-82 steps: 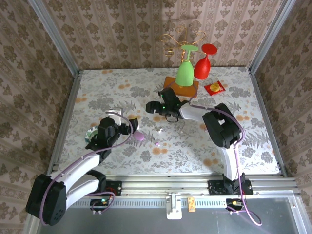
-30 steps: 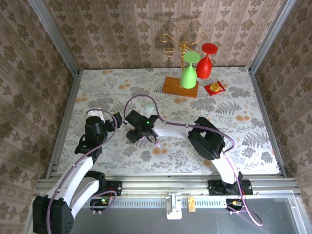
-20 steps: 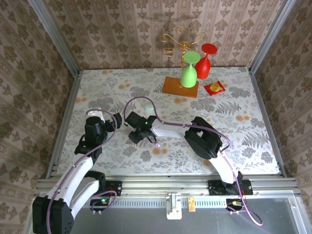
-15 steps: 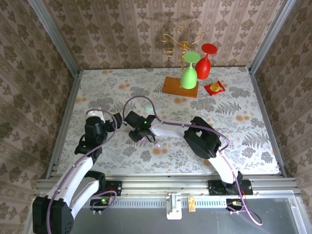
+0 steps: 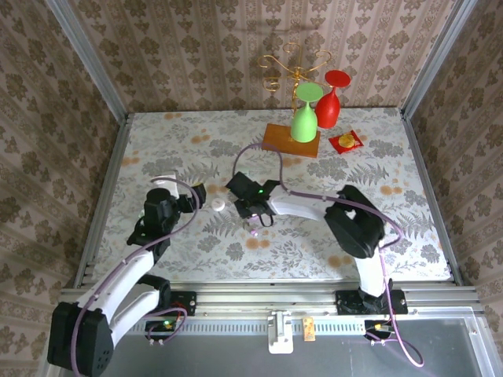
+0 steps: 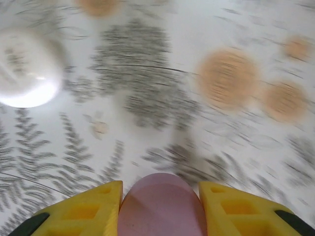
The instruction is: Insert wireless bluetooth earbuds into charging case
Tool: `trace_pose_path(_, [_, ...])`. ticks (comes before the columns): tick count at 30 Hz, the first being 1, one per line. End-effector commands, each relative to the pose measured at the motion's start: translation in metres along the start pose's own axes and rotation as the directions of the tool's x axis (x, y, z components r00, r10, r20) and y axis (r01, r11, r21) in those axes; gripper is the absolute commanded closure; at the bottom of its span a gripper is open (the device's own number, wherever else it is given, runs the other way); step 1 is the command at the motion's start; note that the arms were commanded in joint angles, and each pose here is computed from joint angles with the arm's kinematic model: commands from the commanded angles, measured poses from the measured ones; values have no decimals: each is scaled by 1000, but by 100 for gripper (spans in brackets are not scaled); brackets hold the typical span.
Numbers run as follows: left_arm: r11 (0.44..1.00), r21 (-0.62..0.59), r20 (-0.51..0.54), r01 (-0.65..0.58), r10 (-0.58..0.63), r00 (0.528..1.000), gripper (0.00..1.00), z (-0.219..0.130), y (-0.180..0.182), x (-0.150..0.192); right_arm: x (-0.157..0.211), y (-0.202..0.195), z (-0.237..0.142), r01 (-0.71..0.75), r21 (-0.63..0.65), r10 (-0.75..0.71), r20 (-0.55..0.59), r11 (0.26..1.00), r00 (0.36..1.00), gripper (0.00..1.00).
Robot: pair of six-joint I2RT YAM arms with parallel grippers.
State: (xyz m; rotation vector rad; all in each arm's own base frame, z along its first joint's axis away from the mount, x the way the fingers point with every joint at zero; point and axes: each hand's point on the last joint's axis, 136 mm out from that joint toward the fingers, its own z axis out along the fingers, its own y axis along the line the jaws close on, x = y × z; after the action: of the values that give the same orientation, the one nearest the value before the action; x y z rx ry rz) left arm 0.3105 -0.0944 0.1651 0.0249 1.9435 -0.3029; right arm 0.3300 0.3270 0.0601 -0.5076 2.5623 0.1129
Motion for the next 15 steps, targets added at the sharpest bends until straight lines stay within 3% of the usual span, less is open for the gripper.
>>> trace_pose_path(1, [992,63,76,-112,107,991,0,4,-23,-17,3,-42,-23,-223,100,215,83,970,973,65])
trace_pose_path(9, [929,228,97,-291,276,956,0,14,-81,-7,80,-119,-33,-539,240,540,65,808,839,66])
trace_pose_path(15, [893,289,116,-345,325,938,0,14,-103,-5,105,-123,-26,-622,247,637,22,743,771,60])
